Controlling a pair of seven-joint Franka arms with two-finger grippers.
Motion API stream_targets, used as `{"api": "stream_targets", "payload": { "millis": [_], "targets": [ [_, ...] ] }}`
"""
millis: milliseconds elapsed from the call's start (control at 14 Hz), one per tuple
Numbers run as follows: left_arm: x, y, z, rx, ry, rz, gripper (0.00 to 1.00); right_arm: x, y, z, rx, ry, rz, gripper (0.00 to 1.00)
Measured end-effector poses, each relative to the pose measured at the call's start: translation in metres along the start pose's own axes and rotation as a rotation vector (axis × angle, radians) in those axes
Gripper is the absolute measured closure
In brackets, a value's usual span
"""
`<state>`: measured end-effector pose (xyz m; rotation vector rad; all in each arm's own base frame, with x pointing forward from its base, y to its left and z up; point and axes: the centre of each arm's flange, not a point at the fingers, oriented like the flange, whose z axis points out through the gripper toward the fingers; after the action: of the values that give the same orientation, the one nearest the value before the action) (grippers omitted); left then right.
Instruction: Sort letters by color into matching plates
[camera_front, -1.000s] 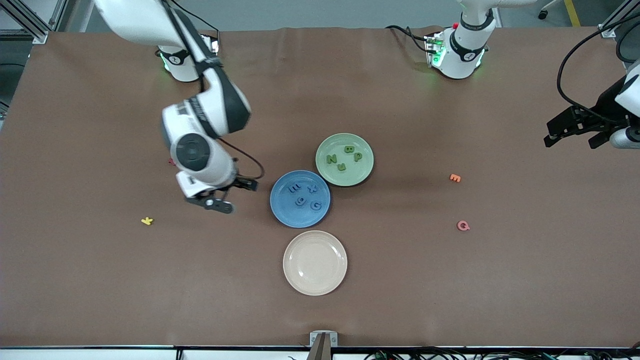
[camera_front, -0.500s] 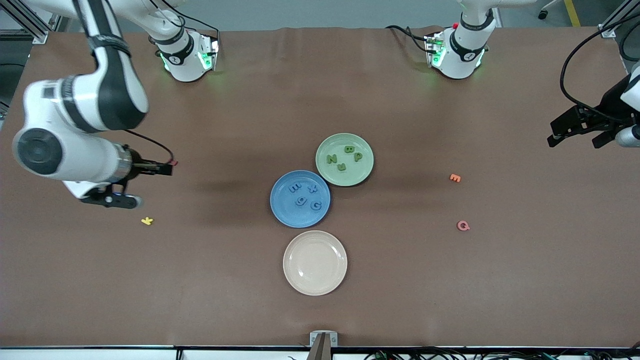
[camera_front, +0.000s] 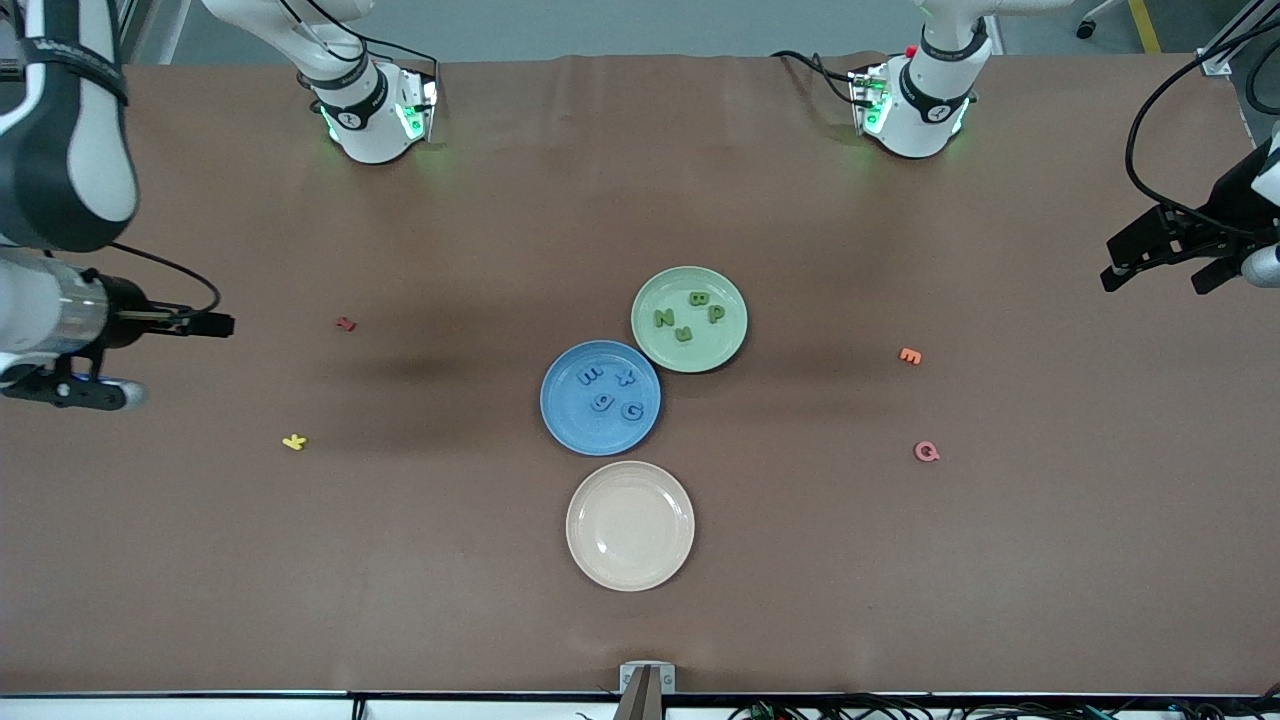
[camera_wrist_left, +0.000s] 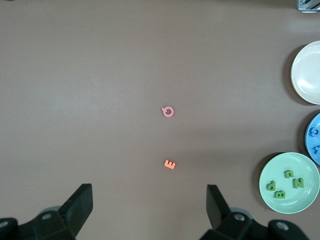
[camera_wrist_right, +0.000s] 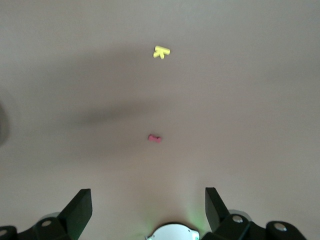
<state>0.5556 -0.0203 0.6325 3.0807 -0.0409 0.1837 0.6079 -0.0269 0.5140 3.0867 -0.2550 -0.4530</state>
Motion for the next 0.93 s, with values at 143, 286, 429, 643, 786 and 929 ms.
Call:
{"api": "stream_targets", "payload": {
  "millis": [143,286,429,643,786,929],
  "targets": [
    [0.000,0.000,0.000,0.001,0.000,0.001,0.00,-0.003,0.002,-0.019,0.013,0.028,0.003,0.00],
    [0.000,0.000,-0.001,0.002,0.002,0.002,0.00,-0.006,0.001,-0.025,0.038,0.024,0.002,0.00],
    [0.001,0.001,-0.008,0.002,0.018,0.003,0.00,-0.011,0.011,-0.030,0.073,0.007,0.016,0.00],
    [0.000,0.002,-0.017,0.002,0.021,0.006,0.00,-0.032,0.025,-0.051,0.089,0.011,0.029,0.00],
    [-0.005,0.003,-0.016,0.002,-0.012,0.008,0.00,-0.047,0.025,-0.065,0.092,0.028,0.024,0.00],
    [-0.007,0.003,-0.015,0.002,-0.028,0.008,0.00,-0.053,0.024,-0.072,0.093,0.039,0.020,0.00]
  ]
}}
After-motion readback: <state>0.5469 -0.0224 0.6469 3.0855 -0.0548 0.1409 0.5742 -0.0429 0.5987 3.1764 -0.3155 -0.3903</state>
